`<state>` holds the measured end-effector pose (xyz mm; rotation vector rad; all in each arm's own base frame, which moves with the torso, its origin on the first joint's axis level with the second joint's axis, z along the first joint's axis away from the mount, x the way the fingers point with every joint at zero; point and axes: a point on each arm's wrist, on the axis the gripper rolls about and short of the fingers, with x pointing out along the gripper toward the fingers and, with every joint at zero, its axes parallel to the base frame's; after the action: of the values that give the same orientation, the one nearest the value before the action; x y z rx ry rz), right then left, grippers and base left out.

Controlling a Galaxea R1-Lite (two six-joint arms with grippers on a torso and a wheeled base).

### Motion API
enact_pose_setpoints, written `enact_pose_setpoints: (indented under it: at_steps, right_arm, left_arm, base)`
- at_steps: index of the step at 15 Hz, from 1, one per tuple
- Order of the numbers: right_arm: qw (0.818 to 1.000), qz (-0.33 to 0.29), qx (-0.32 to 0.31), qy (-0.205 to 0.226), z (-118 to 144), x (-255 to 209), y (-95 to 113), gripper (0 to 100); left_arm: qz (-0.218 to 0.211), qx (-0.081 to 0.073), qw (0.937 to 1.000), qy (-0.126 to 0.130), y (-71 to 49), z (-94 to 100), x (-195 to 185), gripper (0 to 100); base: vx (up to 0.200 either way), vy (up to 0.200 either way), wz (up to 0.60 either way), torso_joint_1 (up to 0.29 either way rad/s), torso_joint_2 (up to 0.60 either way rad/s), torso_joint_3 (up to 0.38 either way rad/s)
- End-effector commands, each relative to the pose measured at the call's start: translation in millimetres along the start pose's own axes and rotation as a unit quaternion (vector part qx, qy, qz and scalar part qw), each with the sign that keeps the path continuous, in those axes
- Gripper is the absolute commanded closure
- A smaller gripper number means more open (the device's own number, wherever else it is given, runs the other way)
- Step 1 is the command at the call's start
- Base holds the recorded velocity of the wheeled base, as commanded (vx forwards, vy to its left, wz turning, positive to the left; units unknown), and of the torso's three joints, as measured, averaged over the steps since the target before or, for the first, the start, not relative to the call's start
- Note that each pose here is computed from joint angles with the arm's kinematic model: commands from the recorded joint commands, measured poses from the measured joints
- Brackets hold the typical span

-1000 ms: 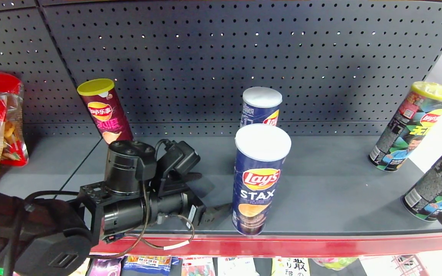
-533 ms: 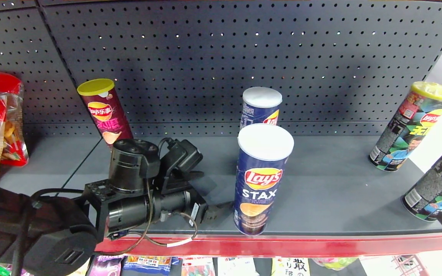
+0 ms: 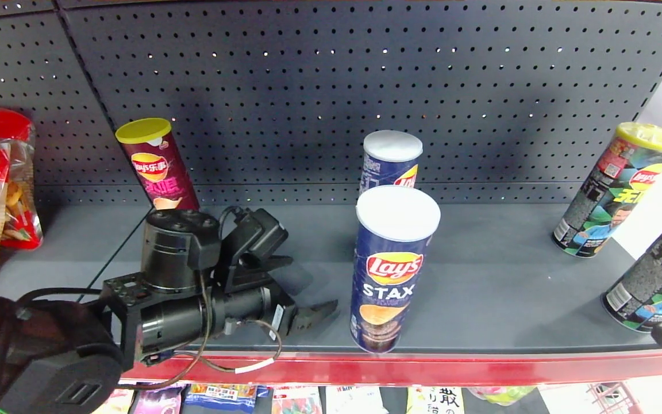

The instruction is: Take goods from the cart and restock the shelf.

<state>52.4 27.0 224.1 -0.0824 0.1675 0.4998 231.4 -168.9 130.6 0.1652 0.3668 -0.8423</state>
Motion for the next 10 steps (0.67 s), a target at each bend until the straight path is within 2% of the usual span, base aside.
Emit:
enact_pose_setpoints:
  at_steps: [1,2,3,4,6,7,9,10]
  right_arm:
    - [1.0,-0.027,0.003,0.007,-19.7,-7.9,-1.4,0]
    - [0.999,-0.053,0.005,0.004,-27.9,-14.1,-2.4,0]
    - [0.998,-0.065,0.006,0.002,-30.2,-16.4,-2.8,0]
    - [0.994,-0.108,0.011,-0.002,-38.2,-22.3,-3.9,0]
    - [0.989,-0.146,0.015,-0.007,-43.5,-27.5,-4.3,0]
    - [0.984,-0.179,0.019,-0.012,-45.3,-30.5,-4.9,0]
    - [0.974,-0.226,0.025,-0.013,-45.9,-33.2,-6.0,0]
    - [0.972,-0.233,0.026,-0.012,-45.5,-32.9,-6.5,0]
  left_arm:
    - [0.054,0.006,0.9982,-0.026,7.8,-1.0,-54.5,0]
    - [0.11,0.025,0.9933,-0.026,11.9,-4.4,-82.8,0]
    - [0.134,0.032,0.99,-0.026,12.9,-5.0,-94.8,0]
    - [0.196,0.027,0.9799,-0.026,12.3,-7.8,-134.9,0]
    - [0.237,0.012,0.9711,-0.021,7.1,-12.9,-172.3,0]
    - [0.274,-0.002,0.9616,-0.016,-6.8,-22.1,-207.6,0]
    - [0.342,-0.02,0.9396,0.008,-36.1,-41.1,-252.1,0]
    - [0.352,-0.024,0.9353,0.021,-45.6,-46.6,-263.0,0]
  base:
    - [0.0,0.0,0.0,0.0,0.0,0.0]
    - [0.0,0.0,0.0,0.0,0.0,0.0]
    - [0.0,0.0,0.0,0.0,0.0,0.0]
    - [0.0,0.0,0.0,0.0,0.0,0.0]
    - [0.0,0.0,0.0,0.0,0.0,0.0]
    - [0.0,0.0,0.0,0.0,0.0,0.0]
    - [0.0,0.0,0.0,0.0,0.0,0.0]
    - [0.0,0.0,0.0,0.0,0.0,0.0]
